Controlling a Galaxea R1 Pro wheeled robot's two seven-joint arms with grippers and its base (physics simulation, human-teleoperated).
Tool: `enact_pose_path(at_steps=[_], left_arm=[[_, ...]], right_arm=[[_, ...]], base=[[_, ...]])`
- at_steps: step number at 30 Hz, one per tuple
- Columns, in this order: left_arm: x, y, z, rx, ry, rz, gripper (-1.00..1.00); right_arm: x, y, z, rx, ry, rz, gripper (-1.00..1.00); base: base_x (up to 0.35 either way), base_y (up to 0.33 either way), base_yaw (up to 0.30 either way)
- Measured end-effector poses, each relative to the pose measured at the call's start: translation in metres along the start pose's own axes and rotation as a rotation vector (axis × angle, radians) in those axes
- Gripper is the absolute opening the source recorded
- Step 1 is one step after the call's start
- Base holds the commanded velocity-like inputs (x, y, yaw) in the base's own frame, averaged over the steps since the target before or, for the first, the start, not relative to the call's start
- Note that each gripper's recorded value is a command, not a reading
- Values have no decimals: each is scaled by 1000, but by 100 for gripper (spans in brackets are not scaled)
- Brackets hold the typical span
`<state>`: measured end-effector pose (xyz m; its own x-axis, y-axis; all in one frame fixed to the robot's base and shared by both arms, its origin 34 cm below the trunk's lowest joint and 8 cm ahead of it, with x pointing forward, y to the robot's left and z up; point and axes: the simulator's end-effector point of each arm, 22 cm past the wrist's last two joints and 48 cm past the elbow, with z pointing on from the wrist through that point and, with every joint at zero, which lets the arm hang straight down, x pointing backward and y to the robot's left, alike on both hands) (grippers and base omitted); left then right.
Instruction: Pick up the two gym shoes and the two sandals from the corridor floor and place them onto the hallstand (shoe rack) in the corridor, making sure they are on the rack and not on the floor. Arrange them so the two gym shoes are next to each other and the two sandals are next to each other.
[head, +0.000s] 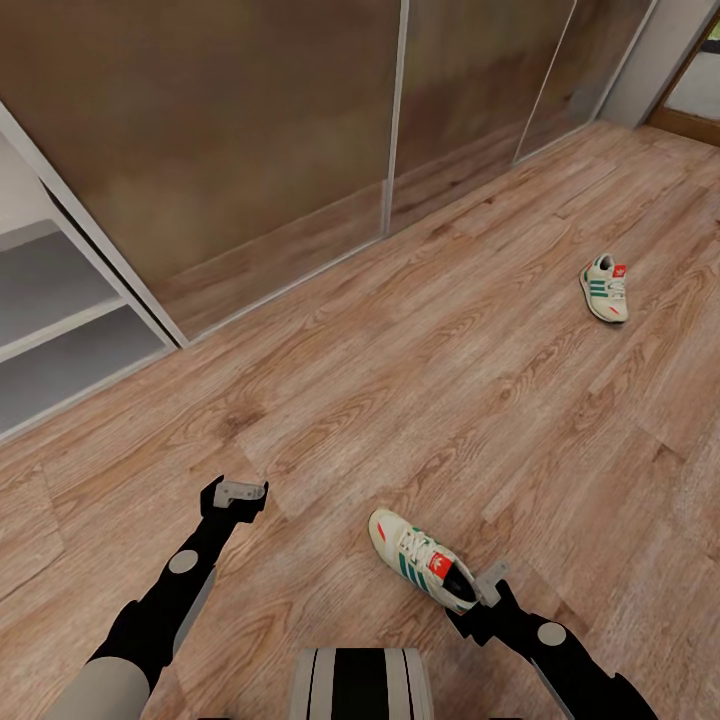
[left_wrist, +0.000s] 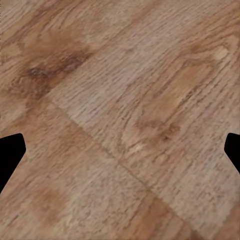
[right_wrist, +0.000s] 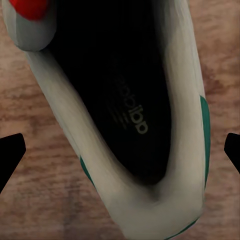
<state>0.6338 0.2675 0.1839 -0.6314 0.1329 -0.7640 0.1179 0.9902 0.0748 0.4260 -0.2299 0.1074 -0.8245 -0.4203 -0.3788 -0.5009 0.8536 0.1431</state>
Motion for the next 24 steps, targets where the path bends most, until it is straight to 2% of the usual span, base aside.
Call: enact_pose_path(at_steps=[14,15,24], left_arm=[[0,3,0,-5,-1,-2,100],[-1,3,0,-5,-2,-2,100],[0,4,0,-7,-1,-3,100]], right_arm=[[2,-2,-1,2,5,-3,100],[2,-3,-1,2,5,-3,-100],[5,-9,-3,12,9,-7,-100]], base=[[1,0,0],[0,0,0],[0,0,0]])
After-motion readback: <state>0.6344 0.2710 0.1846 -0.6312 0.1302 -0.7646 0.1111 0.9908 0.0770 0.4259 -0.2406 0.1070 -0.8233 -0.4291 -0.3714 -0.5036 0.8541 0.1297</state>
